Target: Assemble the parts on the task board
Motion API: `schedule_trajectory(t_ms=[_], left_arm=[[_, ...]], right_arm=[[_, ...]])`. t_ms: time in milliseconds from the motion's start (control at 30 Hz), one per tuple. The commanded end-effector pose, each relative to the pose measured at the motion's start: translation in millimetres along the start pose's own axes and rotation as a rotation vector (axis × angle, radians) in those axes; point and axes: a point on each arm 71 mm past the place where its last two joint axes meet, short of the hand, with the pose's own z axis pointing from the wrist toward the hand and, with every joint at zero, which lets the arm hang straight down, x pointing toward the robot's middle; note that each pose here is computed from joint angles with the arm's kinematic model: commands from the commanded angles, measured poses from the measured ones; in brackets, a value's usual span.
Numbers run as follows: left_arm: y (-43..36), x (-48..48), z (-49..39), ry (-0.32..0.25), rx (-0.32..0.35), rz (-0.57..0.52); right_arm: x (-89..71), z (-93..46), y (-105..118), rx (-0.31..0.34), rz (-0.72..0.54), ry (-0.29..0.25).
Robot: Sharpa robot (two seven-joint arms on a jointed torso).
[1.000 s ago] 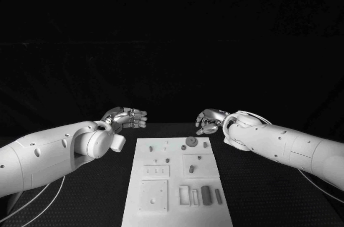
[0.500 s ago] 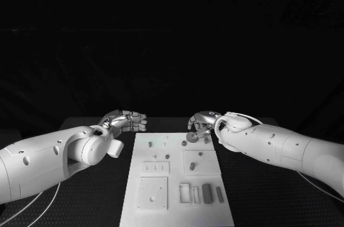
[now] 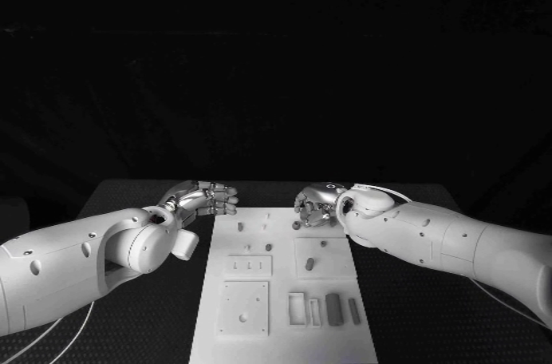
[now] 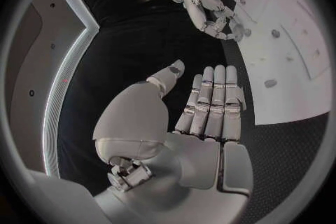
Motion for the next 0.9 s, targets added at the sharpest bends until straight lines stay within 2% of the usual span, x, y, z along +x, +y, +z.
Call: schedule_trajectory(t_ms=[33, 900], left_arm=[[-1.8, 1.2, -1.0, 0.014, 0.016, 0.004], [-1.4, 0.9, -3.8, 0.016, 0.009, -0.003]], right_arm=[[3.0, 0.4, 0.4, -0.003, -0.018, 0.018], [12.2, 2.0, -0.9, 0.012, -0.028, 0.022]])
